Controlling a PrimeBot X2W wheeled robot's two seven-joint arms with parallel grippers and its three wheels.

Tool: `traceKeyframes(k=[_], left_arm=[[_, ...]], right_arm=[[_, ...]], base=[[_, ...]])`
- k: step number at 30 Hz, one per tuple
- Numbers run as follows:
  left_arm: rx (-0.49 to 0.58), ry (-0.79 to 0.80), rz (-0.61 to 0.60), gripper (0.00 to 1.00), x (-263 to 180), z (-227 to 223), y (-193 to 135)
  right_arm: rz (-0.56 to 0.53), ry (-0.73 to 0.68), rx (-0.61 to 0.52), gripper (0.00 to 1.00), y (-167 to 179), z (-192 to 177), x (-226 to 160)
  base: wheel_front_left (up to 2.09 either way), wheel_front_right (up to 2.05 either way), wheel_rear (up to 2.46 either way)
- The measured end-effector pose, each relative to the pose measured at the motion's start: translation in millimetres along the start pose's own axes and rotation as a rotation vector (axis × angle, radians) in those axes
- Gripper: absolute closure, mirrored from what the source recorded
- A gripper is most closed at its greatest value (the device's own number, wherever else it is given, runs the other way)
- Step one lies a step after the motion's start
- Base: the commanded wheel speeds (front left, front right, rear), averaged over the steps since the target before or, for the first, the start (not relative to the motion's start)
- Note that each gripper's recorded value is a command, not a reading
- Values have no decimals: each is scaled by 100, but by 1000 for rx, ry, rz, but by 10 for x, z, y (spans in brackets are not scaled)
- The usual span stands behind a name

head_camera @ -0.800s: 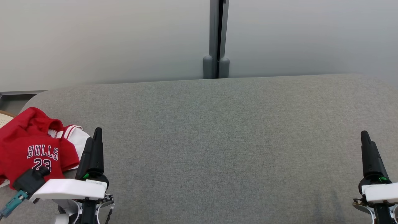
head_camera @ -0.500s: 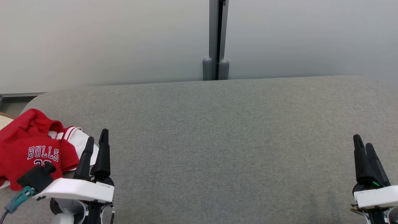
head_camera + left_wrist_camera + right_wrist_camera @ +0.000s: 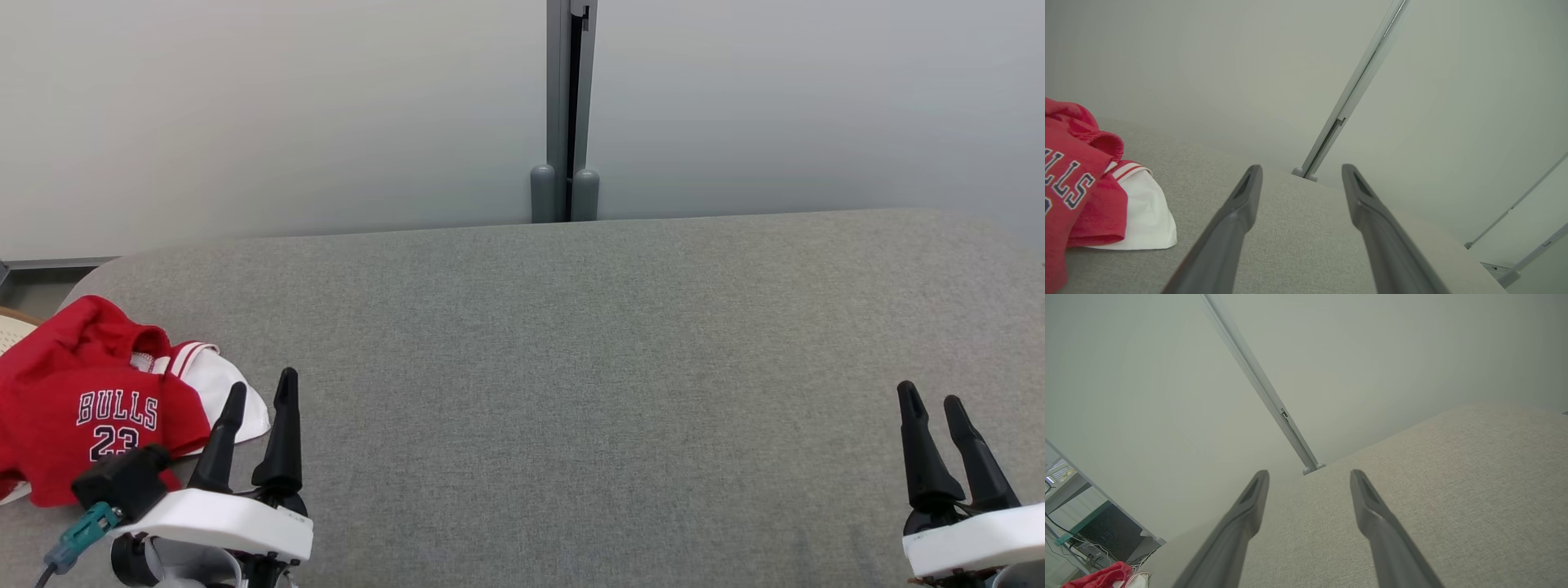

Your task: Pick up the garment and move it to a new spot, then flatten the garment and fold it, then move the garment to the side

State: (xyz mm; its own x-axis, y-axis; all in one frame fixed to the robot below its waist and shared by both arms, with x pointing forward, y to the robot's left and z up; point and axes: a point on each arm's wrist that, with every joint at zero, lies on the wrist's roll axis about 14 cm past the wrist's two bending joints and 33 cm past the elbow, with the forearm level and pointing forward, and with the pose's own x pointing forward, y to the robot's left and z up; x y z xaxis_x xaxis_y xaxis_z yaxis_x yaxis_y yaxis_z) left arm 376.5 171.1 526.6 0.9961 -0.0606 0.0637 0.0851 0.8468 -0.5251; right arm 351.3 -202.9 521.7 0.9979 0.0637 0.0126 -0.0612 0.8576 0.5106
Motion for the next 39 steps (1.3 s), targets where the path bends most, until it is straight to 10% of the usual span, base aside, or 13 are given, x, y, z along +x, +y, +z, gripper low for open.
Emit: traceKeyframes(k=[39], left_arm=[[302, 50, -7, 0, -159, -284, 81]], right_arm=[[-11, 16, -300, 0, -45, -95, -174]], base=[[0, 0, 0]])
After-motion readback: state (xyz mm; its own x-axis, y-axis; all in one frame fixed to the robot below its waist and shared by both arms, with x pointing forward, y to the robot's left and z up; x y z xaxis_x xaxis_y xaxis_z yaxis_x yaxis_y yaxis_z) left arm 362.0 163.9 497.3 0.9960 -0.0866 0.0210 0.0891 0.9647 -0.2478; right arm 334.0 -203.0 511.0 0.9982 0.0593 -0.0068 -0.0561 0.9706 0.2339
